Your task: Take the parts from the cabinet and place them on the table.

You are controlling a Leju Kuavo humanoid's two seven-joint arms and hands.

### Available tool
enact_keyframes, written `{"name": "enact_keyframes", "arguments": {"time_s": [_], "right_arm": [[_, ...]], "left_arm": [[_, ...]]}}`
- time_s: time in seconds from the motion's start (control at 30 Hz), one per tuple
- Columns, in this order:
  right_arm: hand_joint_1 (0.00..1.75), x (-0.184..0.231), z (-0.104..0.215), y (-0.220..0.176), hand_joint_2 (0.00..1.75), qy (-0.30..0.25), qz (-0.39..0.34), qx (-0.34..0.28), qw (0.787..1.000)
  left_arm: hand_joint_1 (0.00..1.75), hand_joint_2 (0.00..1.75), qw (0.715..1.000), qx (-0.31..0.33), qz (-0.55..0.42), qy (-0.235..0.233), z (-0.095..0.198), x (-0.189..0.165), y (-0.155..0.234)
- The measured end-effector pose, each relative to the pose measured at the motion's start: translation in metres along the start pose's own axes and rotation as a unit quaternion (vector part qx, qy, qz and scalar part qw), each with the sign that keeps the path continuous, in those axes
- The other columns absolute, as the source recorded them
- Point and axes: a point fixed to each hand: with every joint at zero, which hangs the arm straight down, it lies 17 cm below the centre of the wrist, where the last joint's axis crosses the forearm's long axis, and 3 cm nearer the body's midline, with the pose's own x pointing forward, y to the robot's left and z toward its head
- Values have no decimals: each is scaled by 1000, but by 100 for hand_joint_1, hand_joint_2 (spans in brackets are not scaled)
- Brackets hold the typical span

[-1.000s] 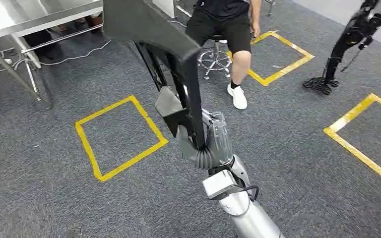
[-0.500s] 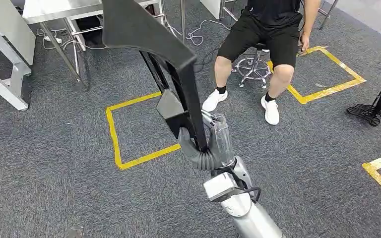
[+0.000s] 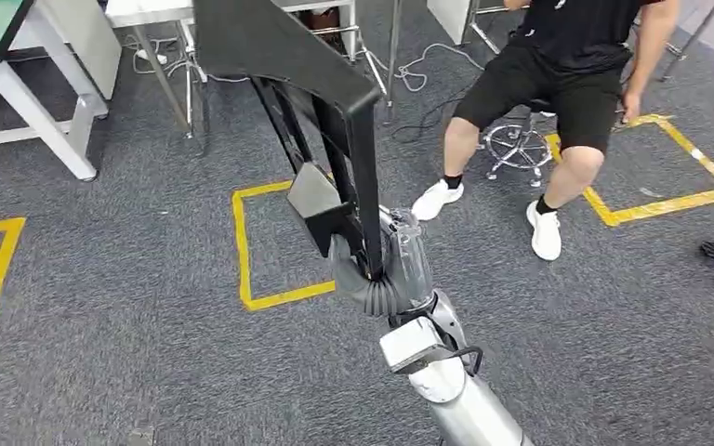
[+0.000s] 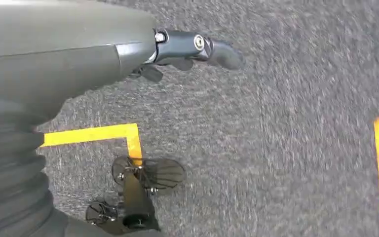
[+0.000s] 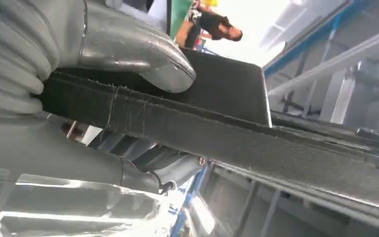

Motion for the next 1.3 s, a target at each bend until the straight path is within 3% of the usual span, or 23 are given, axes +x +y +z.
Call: {"name": "enact_keyframes", "arguments": {"time_s": [1.3], "right_arm": [[175,-9,12,-6,175,15,19,-9,1000]], "left_arm": [[0,175,999,-32,19,-4,4,1,-14]]}}
